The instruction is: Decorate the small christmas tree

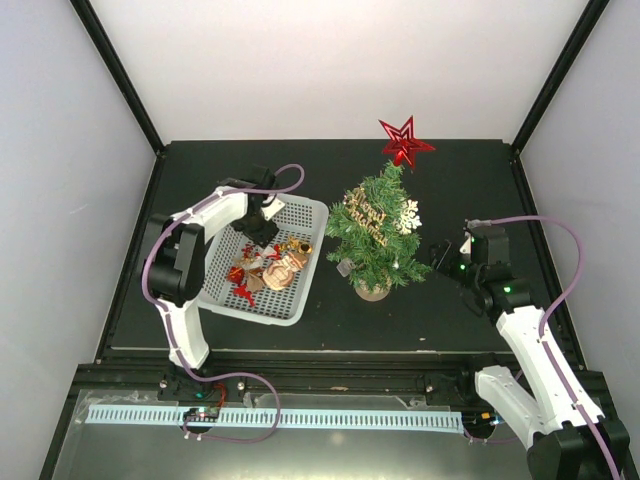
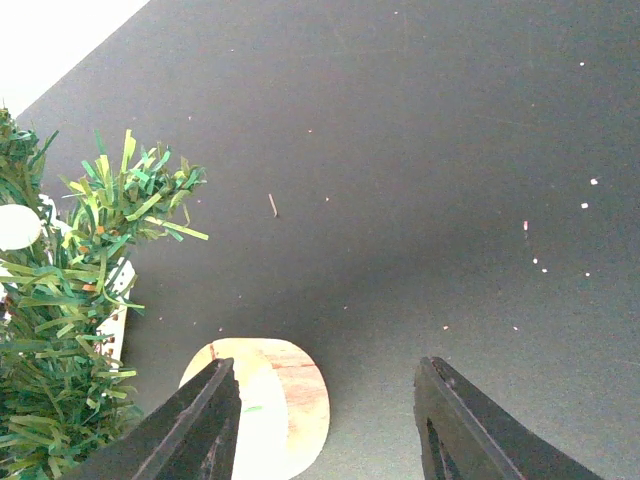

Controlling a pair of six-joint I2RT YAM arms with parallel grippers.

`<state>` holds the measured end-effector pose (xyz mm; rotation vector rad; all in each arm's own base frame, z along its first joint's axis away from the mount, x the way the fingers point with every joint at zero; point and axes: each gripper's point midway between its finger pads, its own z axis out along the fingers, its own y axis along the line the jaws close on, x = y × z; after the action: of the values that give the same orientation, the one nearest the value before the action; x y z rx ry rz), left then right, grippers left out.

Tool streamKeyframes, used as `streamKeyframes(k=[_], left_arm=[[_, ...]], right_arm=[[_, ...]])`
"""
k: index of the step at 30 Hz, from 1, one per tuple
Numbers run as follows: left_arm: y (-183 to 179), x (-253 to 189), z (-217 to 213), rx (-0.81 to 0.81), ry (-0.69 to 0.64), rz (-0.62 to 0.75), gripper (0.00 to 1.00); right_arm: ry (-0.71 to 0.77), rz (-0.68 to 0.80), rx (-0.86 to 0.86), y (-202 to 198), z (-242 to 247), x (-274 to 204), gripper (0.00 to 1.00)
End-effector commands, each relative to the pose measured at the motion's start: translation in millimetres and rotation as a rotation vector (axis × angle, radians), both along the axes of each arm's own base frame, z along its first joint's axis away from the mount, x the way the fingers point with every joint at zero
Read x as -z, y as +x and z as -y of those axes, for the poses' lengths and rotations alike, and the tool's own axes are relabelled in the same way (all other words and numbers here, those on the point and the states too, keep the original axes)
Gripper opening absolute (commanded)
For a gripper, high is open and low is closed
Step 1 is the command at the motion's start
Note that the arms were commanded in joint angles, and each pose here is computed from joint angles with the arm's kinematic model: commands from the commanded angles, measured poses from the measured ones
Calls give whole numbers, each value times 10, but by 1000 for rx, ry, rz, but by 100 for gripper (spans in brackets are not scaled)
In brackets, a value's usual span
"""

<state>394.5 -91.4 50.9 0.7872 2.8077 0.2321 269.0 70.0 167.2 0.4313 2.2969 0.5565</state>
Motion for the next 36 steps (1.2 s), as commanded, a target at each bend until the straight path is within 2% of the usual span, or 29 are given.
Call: streamKeyframes(k=[1,4,7,10,13,16,21,36], left_arm=[[-76,-193,370,55,-194,-48,70],[-124,-360,538,88,-299,-37,66],[-107,-484,567,111,-323,5,62],[-88,-473,507,109,-287,17,62],[-20,-467,393,92,-225,55,74],[43,-454,273,59,-168,90,79],[79,-333,150,2,-101,63,80],[183,-118,96,-39,-105,6,75]], right_arm=[[3,23,-14,20,-14,-21,49],[3,24,-15,18,-15,-17,49],[4,26,-16,18,-17,-17,49],[6,26,-20,15,-23,-15,49],[7,27,-19,15,-23,-18,49],[8,25,-20,14,-25,-10,49],[9,25,-22,16,-32,-8,49],[10,28,-23,8,-31,0,49]])
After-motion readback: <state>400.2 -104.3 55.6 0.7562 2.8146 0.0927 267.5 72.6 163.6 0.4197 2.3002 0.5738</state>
